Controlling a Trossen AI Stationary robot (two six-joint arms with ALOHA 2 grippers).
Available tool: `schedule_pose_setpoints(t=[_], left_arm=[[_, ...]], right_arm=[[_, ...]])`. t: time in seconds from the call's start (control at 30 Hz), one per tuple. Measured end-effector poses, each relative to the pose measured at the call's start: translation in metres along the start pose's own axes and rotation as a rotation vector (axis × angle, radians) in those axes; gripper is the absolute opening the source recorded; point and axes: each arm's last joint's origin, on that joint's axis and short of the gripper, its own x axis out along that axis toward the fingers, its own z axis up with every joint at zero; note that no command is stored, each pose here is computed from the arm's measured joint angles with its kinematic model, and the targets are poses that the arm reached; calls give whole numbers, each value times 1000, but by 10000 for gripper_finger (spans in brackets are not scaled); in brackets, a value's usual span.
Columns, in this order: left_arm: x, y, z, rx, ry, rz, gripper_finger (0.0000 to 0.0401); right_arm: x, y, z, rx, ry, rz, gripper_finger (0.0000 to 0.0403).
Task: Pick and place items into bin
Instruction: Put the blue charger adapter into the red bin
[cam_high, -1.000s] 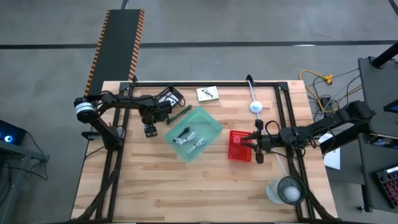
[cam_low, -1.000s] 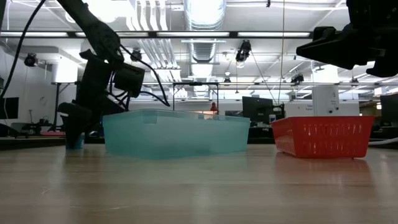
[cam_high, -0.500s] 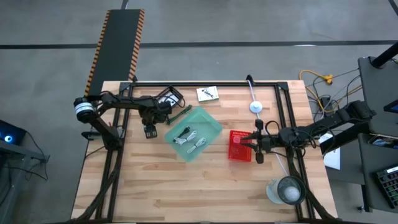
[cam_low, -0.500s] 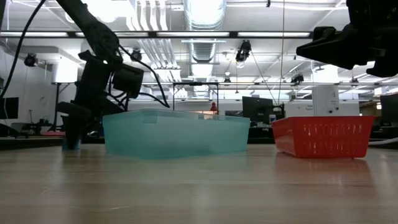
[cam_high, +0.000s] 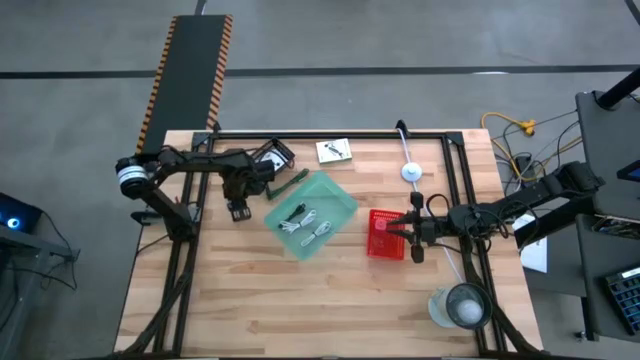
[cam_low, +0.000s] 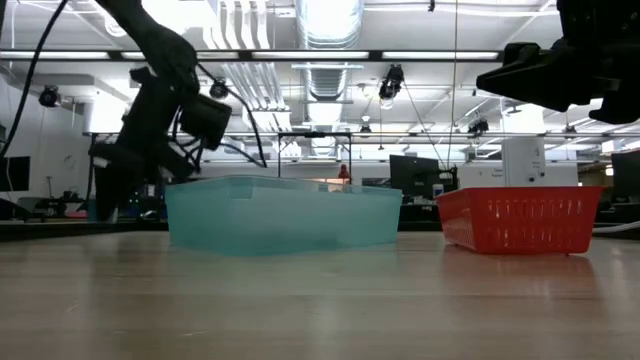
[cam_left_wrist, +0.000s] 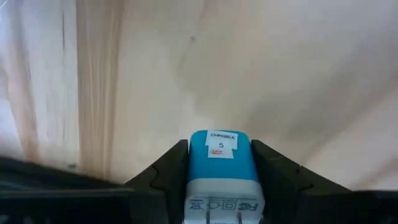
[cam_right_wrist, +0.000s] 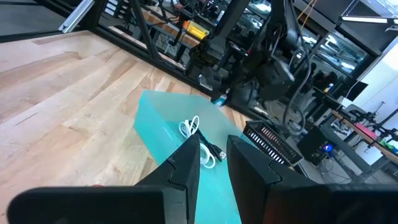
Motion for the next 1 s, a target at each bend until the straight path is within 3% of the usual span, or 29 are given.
schedule_pose_setpoints(t=[0.23, 0.37, 0.5, 0.67, 1.0], left_arm=[[-41, -9, 5, 12, -196, -12, 128], [-67, -18, 15, 45, -406, -9, 128], [-89, -31, 28, 109, -631, -99, 128], [-104, -50, 41, 206, -842, -185, 128], [-114, -84, 60, 328, -1058, -209, 128]], right_arm=[[0, 0, 0, 0, 0, 0, 68], [0, 0, 0, 0, 0, 1, 68], [0, 0, 0, -1, 0, 1, 68], [0, 0, 0, 0, 1, 0, 68], [0, 0, 0, 19, 0, -1, 68]])
